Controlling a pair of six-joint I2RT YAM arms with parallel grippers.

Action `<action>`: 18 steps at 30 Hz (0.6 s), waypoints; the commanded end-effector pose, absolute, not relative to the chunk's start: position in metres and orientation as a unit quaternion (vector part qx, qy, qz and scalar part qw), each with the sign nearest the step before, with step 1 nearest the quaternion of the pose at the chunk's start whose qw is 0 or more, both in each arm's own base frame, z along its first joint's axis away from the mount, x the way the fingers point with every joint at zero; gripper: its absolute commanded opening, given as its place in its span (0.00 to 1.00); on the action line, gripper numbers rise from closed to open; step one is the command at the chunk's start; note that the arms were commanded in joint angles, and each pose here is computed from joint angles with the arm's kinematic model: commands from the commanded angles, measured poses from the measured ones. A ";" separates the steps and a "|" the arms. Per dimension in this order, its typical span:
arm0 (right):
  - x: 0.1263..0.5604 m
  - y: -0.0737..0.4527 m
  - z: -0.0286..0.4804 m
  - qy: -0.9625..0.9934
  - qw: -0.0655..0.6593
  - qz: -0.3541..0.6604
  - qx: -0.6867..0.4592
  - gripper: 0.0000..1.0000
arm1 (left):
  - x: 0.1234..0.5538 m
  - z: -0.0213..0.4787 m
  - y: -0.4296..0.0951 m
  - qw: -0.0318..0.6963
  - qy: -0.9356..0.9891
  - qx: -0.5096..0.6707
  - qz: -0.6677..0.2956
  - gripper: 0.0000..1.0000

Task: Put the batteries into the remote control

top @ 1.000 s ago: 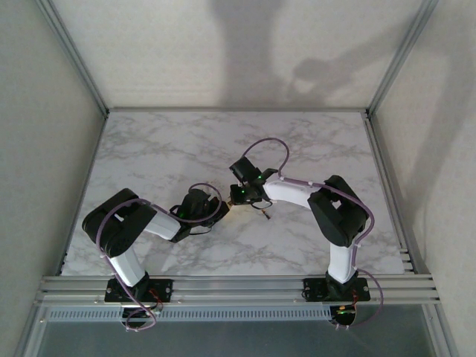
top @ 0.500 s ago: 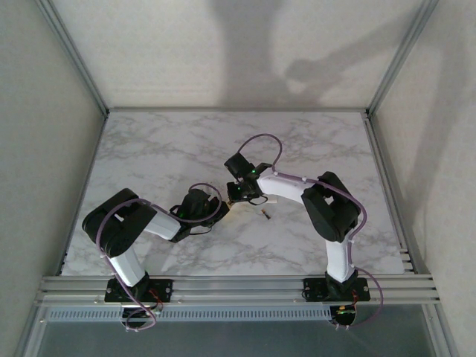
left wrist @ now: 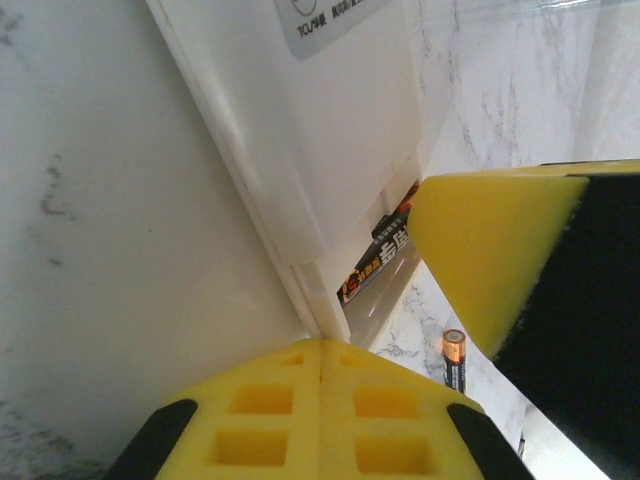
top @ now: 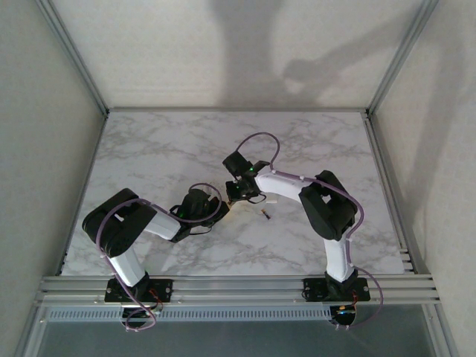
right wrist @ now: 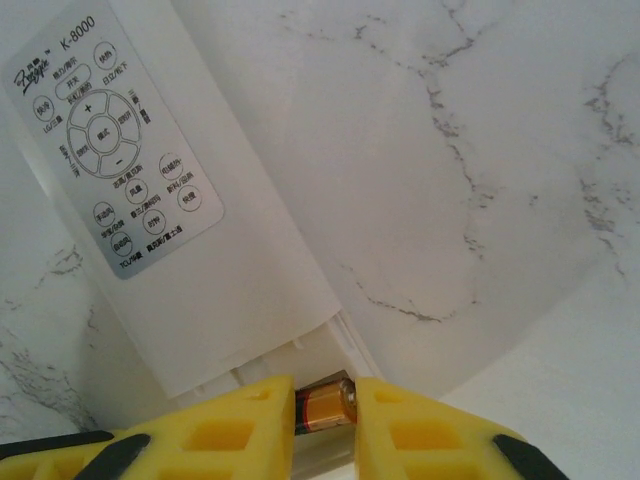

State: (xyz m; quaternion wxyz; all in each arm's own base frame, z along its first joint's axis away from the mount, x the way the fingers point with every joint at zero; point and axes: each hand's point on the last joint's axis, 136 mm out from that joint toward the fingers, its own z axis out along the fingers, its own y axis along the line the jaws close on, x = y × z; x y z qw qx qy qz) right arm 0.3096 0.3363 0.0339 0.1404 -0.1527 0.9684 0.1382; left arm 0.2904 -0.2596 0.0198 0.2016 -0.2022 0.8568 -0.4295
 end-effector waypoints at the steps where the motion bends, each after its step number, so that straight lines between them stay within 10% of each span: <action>1: 0.285 0.381 0.024 0.954 0.102 0.209 -0.188 0.22 | 0.290 0.005 -0.260 0.198 0.869 -0.199 -0.408 0.00; 18: 0.273 0.383 -0.013 0.962 0.078 0.209 -0.160 0.16 | 0.289 0.004 -0.260 0.196 0.868 -0.200 -0.410 0.00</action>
